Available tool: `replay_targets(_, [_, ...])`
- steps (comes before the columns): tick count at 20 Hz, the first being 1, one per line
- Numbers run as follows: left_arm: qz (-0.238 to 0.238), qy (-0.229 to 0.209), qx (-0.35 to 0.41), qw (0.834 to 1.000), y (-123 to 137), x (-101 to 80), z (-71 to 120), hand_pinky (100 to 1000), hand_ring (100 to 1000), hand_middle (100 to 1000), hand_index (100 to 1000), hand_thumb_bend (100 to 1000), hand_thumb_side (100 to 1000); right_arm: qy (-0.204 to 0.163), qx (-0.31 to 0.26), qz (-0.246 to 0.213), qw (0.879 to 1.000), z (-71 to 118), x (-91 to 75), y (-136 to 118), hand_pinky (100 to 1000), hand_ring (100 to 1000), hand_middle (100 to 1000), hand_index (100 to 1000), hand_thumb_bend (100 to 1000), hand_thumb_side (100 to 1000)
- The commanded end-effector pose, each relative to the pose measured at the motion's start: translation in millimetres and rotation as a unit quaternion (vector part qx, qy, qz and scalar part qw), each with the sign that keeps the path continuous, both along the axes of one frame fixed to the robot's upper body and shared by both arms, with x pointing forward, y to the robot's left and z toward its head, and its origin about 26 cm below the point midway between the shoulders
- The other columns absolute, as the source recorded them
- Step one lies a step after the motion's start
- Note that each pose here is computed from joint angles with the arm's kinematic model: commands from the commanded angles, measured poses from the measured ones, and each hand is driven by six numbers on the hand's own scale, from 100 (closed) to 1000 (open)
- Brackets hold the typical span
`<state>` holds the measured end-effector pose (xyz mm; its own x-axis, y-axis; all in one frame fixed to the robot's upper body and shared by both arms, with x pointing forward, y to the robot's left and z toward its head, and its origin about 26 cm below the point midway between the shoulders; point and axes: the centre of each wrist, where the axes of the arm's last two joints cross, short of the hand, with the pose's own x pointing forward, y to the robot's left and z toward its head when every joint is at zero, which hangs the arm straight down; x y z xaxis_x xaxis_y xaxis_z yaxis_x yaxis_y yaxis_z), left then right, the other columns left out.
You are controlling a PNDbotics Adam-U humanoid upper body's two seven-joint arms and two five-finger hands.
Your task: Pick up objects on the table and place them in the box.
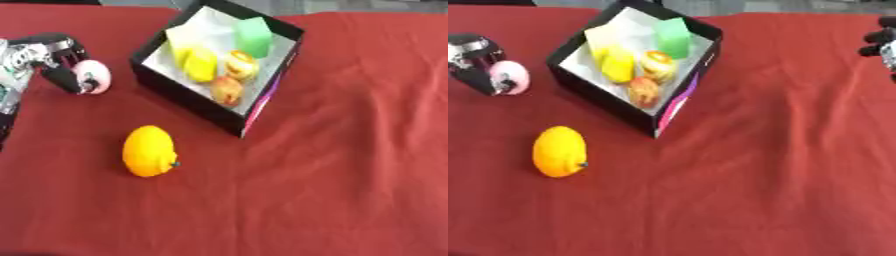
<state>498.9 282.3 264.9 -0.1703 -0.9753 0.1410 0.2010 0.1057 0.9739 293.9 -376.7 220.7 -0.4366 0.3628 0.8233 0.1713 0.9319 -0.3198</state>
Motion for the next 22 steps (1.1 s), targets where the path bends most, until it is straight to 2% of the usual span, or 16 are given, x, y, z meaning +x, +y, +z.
replay_targets(1, [-0.017, -0.049, 0.017, 0.998, -2, -9.1, 42.0, 734, 724, 649, 597, 247, 100, -0.011, -0.013, -0.003, 1.000, 8.9, -2.3, -3, 975, 738, 701, 838, 100, 516])
replay_targets(3, [-0.040, -0.085, 0.034, 0.995, -15, -17.2, 66.9, 733, 722, 648, 596, 255, 100, -0.014, -0.012, -0.001, 1.000, 10.8, -2.8, -3, 975, 738, 701, 837, 100, 516])
replay_targets(6, [-0.088, -0.145, 0.034, 0.985, -53, -30.7, 101.9, 715, 701, 629, 588, 224, 100, -0.019, -0.009, 0.003, 1.000, 14.7, -2.9, -3, 974, 737, 700, 837, 100, 518])
replay_targets(8, [-0.120, -0.173, 0.020, 0.977, -86, -35.9, 109.5, 714, 698, 626, 585, 223, 100, -0.022, -0.006, 0.009, 1.000, 18.5, -1.7, -2, 975, 737, 700, 837, 100, 520])
replay_targets(10, [-0.138, -0.177, 0.010, 0.974, -115, -34.5, 101.9, 711, 691, 619, 586, 216, 100, -0.027, -0.003, 0.022, 0.999, 24.1, 0.8, 2, 975, 738, 700, 837, 100, 521])
replay_targets(13, [-0.143, -0.173, 0.002, 0.974, -146, -27.3, 80.9, 704, 682, 615, 590, 230, 100, -0.036, -0.002, 0.043, 0.998, 32.4, 4.1, 8, 975, 739, 701, 837, 100, 521])
replay_targets(17, [-0.095, -0.200, 0.002, 0.975, -162, -15.8, 60.6, 709, 690, 630, 613, 311, 100, -0.042, 0.000, 0.061, 0.997, 38.7, 7.2, 14, 975, 738, 701, 837, 100, 521])
replay_targets(18, [-0.083, -0.209, 0.005, 0.974, -165, -13.0, 56.5, 713, 696, 643, 645, 369, 100, -0.042, 0.000, 0.065, 0.997, 39.2, 7.7, 15, 975, 738, 701, 837, 100, 521])
replay_targets(19, [-0.077, -0.217, 0.007, 0.973, -166, -11.2, 53.8, 751, 738, 710, 784, 524, 192, -0.041, 0.000, 0.066, 0.997, 39.2, 8.0, 16, 975, 738, 701, 837, 100, 520])
replay_targets(21, [-0.073, -0.235, 0.012, 0.969, -167, -10.0, 52.8, 795, 785, 767, 884, 655, 345, -0.040, -0.002, 0.065, 0.997, 38.2, 7.9, 15, 975, 738, 701, 837, 100, 527])
replay_targets(22, [-0.073, -0.241, 0.017, 0.968, -166, -10.1, 53.7, 798, 788, 770, 901, 693, 389, -0.039, -0.002, 0.063, 0.997, 37.6, 7.6, 15, 975, 738, 701, 837, 100, 520])
